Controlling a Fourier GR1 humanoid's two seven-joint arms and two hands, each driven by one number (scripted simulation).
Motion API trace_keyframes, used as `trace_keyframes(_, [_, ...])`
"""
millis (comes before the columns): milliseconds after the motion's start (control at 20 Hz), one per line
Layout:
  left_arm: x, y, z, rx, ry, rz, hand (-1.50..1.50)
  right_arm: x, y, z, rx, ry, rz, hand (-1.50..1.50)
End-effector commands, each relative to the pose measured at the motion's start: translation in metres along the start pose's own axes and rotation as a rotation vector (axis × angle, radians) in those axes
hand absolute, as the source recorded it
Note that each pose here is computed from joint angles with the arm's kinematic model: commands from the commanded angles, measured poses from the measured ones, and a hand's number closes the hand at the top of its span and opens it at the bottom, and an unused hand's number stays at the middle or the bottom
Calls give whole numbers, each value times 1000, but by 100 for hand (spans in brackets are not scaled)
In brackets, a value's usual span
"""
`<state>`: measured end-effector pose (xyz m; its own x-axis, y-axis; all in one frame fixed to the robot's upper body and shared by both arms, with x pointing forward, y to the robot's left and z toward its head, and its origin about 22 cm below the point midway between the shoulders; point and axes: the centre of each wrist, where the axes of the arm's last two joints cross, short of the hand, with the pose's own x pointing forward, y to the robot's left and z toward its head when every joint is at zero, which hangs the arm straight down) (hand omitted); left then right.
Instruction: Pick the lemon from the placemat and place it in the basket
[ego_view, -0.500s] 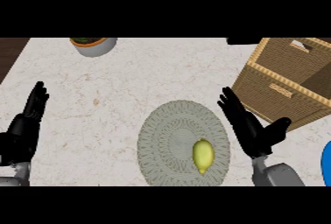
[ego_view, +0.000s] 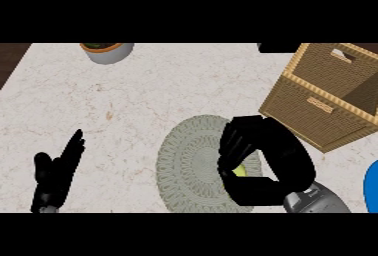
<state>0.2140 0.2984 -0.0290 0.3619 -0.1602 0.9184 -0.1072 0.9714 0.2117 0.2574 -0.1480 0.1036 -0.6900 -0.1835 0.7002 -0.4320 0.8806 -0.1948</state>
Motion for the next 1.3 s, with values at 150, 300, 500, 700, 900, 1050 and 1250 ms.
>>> trace_keyframes(150, [-33,3,14,-39,200,37,0,3,76,29,-2,-197,307,-150])
trace_keyframes(300, [-30,1,11,8,204,54,0,-1,71,49,-65,-118,527,-150])
trace_keyframes(500, [-42,7,24,29,230,76,0,6,37,83,-165,-29,833,-150])
trace_keyframes(700, [-37,24,31,55,232,74,0,34,26,114,-151,52,1019,-150])
trace_keyframes(900, [-46,19,39,61,246,84,0,76,19,134,-74,142,1119,-150])
trace_keyframes(1050, [-49,16,41,76,243,92,0,105,20,148,11,239,1169,-150])
trace_keyframes(1250, [-41,11,39,68,216,94,0,141,25,164,131,423,1214,-150])
